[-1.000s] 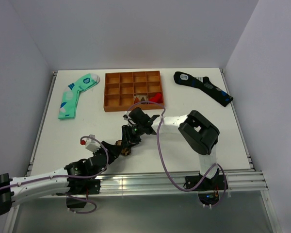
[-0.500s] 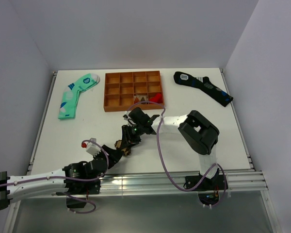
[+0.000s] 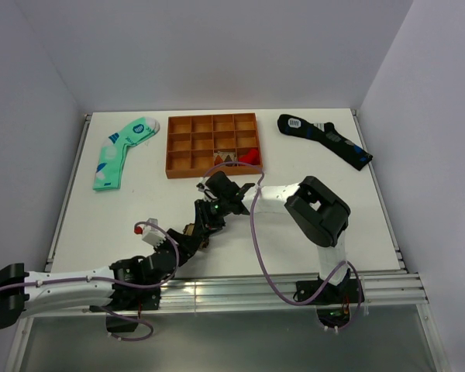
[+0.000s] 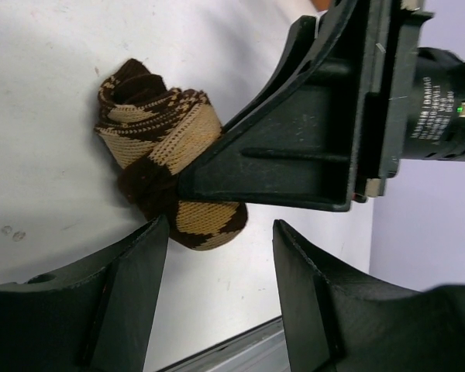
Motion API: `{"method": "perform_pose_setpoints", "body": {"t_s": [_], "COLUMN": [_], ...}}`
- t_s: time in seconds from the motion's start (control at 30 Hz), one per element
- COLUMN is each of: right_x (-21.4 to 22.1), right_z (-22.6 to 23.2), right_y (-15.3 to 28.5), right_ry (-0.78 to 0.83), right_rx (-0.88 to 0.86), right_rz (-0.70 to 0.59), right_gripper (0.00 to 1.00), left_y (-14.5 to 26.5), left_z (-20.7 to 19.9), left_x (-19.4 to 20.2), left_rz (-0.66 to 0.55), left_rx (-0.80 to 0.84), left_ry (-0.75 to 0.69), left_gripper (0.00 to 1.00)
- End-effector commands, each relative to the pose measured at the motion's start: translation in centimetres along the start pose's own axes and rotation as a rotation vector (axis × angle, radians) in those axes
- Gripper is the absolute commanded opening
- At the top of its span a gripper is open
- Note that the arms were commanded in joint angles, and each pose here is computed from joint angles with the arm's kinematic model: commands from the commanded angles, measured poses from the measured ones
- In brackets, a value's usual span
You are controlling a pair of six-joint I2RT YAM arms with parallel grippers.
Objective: Roll the socks
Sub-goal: Pick up the sock at the center of the board.
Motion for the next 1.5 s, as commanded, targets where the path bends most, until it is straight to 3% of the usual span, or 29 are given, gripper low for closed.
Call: {"method": "perform_pose_setpoints", "body": {"t_s": [0.0, 0.83, 1.23, 1.47], "right_x": [4.8, 5.5, 5.4, 5.6], "right_z": [-7.4, -7.9, -8.1, -7.7], "right_y": [-1.4, -1.7, -1.6, -1.7], "right_ry": [-0.106, -0.120, -0.122, -0.128], "right_rx": [0.289, 0.281, 0.285, 0.257], "right_rz": [0.133, 0.162, 0.172, 0.180], "right_gripper": [0.27, 0.27, 0.26, 0.26], "left_y": [-0.3, -1.0, -0.9, -1.6], "left_z": [2.0, 5.6, 7.1, 6.3], "left_x": [0.2, -0.6, -0.6, -0.4], "left_rz": [-0.008, -0.070, -0.042, -0.048], "left_rx": [-0.014, -0.127, -0.184, -0.176], "left_ry": [-0.007, -0.027, -0.043, -0.074], "left_gripper": [0.62, 0.63, 0.63, 0.63]}}
Point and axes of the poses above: each gripper's point midway between its finger pads, its own y axis back along the fingers, its own z axis along the line the jaws close on, x = y × z, the point moved 3 cm from there along y, back along the fingers, and after that the axes turned 3 degrees about y, right-handed, at the moved point
